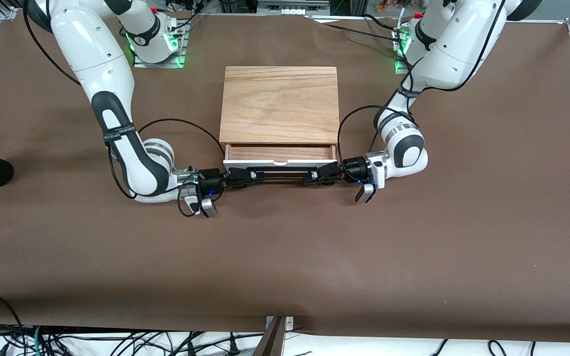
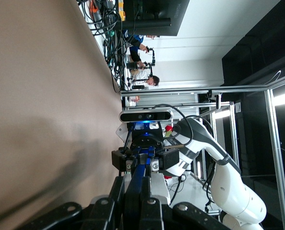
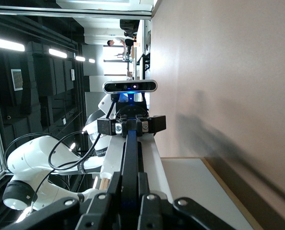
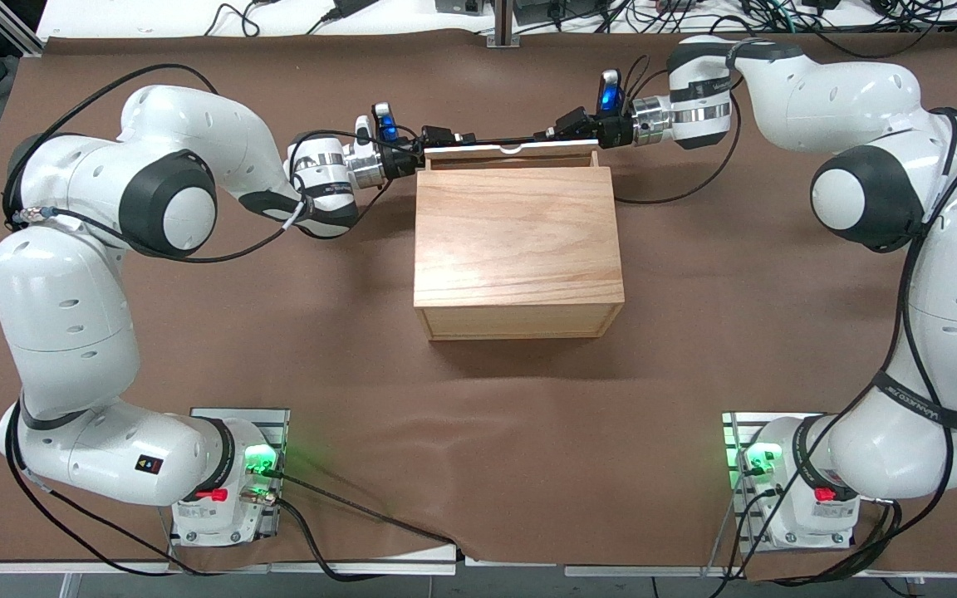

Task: Pull top drawer with both arms simultaneously
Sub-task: 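Pull the drawer handle outward from the box with both grippers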

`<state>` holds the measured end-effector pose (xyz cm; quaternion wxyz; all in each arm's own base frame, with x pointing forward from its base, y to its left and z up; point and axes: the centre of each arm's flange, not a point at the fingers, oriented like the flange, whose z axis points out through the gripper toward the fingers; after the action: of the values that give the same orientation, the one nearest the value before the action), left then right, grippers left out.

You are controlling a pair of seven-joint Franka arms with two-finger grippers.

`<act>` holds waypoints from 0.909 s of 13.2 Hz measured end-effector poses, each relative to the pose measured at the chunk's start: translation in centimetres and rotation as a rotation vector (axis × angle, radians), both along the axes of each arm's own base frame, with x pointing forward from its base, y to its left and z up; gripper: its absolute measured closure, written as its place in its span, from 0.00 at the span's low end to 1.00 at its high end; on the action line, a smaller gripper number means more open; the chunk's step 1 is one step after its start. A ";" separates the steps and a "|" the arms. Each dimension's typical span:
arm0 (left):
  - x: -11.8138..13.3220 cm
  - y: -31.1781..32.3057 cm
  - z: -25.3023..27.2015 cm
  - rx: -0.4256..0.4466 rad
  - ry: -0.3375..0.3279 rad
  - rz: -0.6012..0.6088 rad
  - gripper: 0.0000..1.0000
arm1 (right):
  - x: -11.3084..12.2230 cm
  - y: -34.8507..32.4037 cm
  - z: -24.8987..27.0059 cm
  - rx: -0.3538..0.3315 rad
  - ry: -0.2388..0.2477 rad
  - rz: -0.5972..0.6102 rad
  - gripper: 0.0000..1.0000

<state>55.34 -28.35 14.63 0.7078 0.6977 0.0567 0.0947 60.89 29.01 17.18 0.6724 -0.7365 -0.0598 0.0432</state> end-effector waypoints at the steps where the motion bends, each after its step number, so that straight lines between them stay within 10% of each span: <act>1: 0.3 0.0 0.0 0.000 0.004 -0.005 0.82 | 0.2 0.0 0.0 0.000 0.000 -0.002 0.82; 12: 4.0 0.6 0.3 -0.008 0.010 -0.017 0.82 | 3.5 0.5 0.9 -0.015 0.026 -0.023 0.82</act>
<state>59.37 -27.73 14.97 0.7110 0.6959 0.0549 0.0848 64.36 29.47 18.13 0.6680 -0.7416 -0.0422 0.0456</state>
